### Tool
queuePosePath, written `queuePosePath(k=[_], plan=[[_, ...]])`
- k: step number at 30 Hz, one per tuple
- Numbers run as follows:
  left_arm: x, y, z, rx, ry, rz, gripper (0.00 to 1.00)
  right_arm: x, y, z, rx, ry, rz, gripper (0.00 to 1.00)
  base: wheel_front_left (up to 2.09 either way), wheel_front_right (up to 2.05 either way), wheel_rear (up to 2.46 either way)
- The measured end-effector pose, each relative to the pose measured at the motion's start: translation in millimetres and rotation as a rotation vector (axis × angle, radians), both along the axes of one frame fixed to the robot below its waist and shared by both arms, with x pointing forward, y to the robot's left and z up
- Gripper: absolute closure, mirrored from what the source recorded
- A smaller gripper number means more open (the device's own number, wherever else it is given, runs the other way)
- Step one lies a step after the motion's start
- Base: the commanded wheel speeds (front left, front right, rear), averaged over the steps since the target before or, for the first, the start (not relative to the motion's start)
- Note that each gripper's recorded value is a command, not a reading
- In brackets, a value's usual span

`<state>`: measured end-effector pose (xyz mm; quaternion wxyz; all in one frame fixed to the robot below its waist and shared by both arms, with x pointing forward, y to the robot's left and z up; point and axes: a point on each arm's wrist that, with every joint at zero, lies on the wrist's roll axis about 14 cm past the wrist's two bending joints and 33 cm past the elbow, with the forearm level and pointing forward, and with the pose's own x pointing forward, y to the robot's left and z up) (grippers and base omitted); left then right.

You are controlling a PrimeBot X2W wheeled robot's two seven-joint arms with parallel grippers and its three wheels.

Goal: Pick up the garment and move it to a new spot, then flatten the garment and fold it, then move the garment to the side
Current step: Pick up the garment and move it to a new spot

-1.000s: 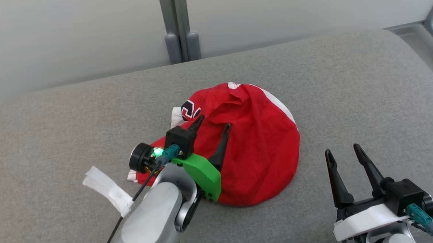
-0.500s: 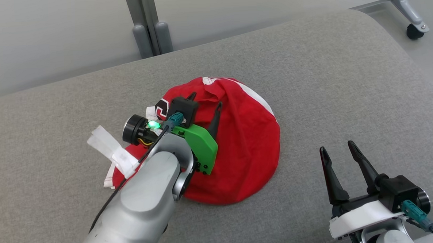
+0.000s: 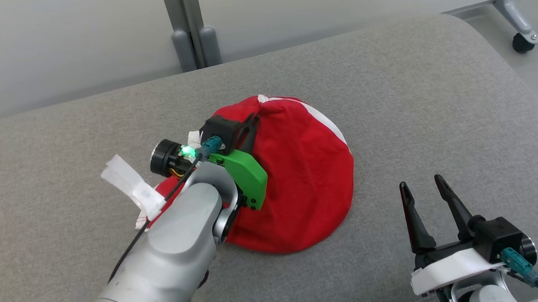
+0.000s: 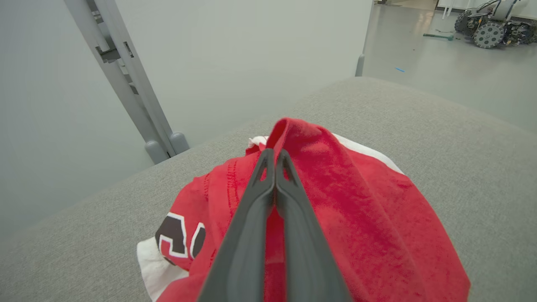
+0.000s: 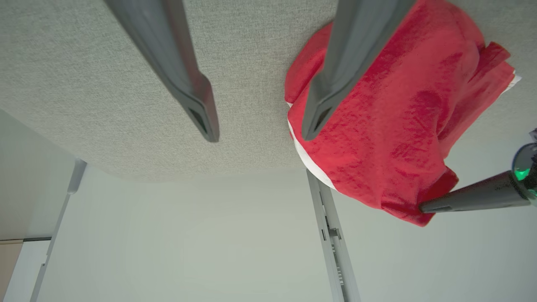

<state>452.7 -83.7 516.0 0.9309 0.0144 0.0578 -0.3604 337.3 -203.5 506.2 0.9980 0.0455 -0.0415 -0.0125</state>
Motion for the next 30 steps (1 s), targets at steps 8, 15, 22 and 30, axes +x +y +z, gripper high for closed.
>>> queuePosePath(k=[8,15,22,30], plan=[[23,30,78,-0.221,-0.151,0.119,1.0,7,11,4,0.004,-0.016,0.039,0.0,0.0,0.0,0.0],[36,108,184,-0.373,-0.399,0.278,1.0,18,31,14,0.015,-0.049,0.106,0.0,0.0,0.0,0.0],[29,199,243,-0.371,-0.583,0.458,1.0,30,63,20,0.029,-0.071,0.202,0.0,0.0,0.0,0.0],[42,293,227,-0.226,-0.553,0.65,1.0,51,97,20,0.025,-0.071,0.3,0.0,0.0,0.0,0.0]])
